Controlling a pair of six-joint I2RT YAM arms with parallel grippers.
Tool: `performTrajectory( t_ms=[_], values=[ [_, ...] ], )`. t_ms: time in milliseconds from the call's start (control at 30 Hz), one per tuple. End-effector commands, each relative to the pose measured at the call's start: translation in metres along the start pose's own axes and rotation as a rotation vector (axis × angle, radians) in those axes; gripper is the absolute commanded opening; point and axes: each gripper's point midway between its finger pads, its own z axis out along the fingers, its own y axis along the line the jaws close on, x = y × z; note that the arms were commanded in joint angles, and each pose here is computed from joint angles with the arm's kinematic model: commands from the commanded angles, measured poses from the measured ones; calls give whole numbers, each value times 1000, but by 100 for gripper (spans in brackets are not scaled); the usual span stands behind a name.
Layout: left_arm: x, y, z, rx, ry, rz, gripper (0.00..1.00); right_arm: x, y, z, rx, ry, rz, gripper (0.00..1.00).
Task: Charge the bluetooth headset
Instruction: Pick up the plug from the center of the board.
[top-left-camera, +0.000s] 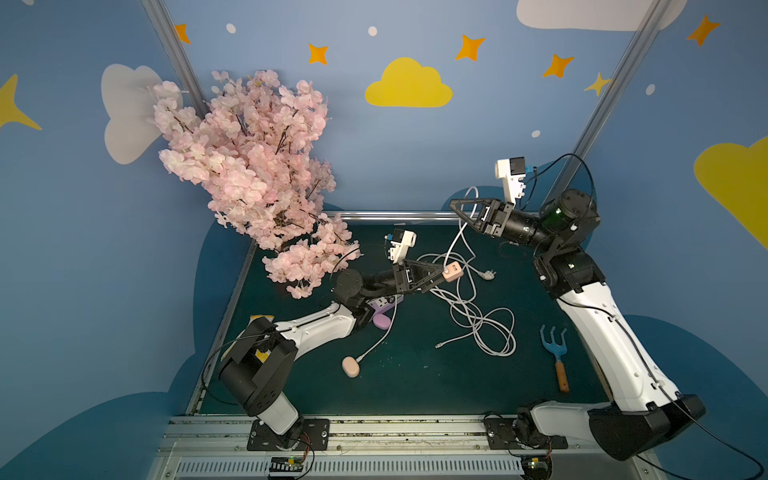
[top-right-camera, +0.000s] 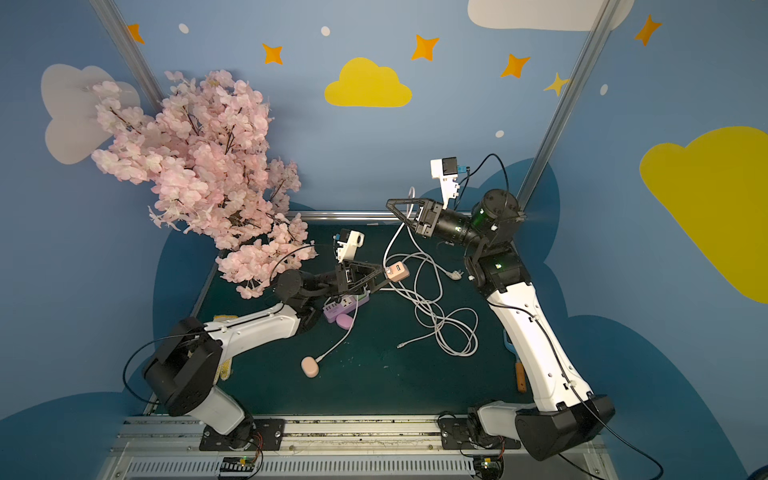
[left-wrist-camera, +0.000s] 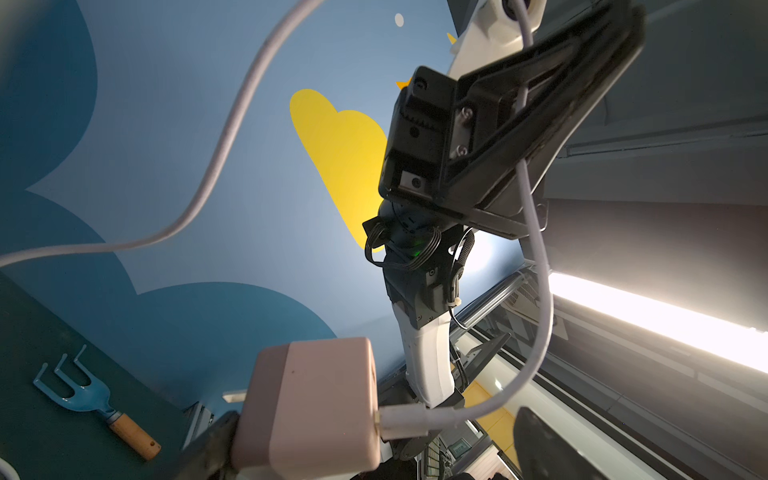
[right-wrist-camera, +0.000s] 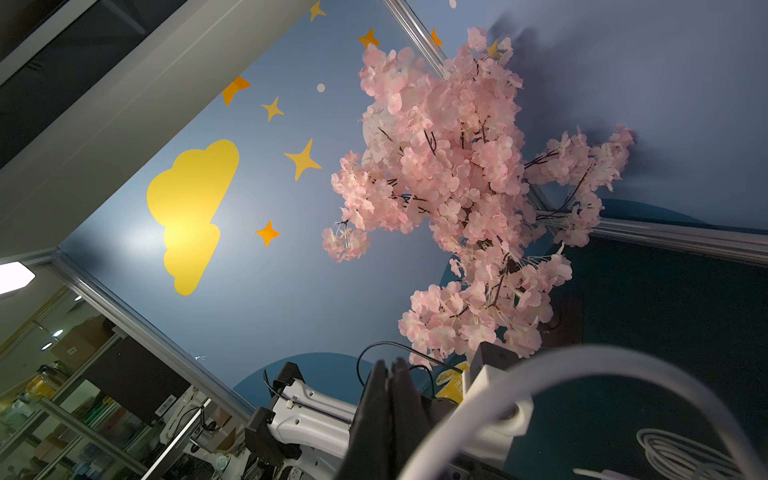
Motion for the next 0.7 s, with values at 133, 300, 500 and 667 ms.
performTrajectory(
  t_ms=[133,300,500,667],
  values=[
    [11,19,4,-3,35,-38,100,-15,13,5,-37,-33,-35,0],
    [18,44,4,-39,46,-88,100,-18,15,8,-44,-29,-40,0],
    [19,48,5,-43,51,-96,100,-18,12,10,-41,-26,-42,0],
    [13,40,1,-37,37,-72,100,-14,8,9,-37,-20,-28,0]
  ],
)
